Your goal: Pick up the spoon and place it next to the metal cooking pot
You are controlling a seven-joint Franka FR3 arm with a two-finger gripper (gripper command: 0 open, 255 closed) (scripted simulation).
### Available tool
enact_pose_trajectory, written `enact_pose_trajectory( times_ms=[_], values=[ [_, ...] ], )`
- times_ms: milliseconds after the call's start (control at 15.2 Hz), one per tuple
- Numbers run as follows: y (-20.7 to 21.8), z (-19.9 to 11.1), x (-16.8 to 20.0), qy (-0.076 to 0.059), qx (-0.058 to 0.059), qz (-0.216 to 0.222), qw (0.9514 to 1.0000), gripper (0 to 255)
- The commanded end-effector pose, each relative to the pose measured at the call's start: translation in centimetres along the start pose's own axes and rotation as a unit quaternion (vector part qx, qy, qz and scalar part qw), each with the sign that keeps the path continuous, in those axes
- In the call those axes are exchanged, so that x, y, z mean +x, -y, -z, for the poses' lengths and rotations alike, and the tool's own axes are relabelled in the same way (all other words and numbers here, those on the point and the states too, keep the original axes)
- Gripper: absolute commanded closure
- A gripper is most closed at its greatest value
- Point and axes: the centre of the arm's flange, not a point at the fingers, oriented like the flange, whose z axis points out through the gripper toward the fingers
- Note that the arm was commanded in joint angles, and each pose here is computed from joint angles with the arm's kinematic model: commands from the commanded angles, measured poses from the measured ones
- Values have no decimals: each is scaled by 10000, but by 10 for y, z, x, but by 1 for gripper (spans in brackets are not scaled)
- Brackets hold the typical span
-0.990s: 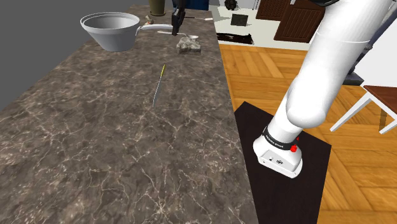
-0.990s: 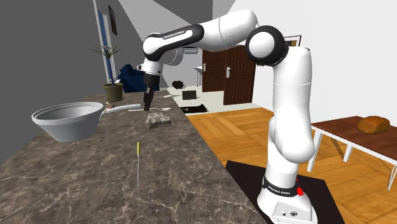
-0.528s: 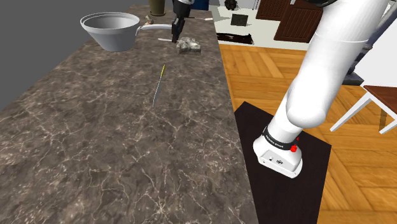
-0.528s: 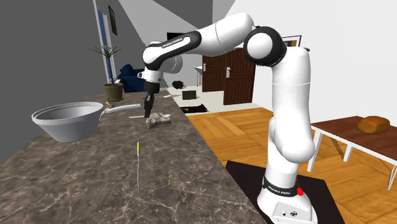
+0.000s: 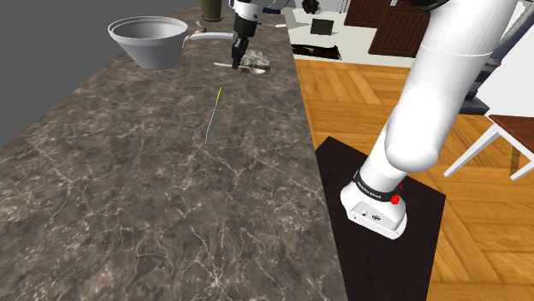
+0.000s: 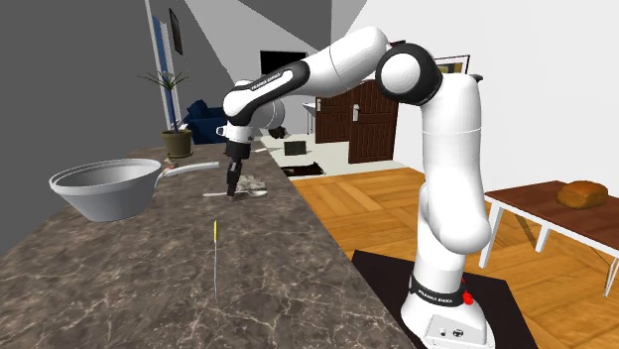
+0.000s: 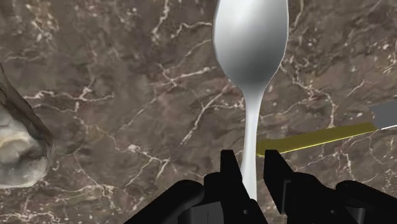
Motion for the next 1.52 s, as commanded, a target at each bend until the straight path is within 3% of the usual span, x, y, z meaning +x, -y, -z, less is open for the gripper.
enact_pose_trajectory(
  times_ms=[0,990,1452],
  values=[
    [0,-11,-2,-1,-1,0,10000,255],
    [-10,-89,-20,-1,-1,0,10000,255],
    [-10,-89,-20,-1,-1,0,10000,255]
  ],
)
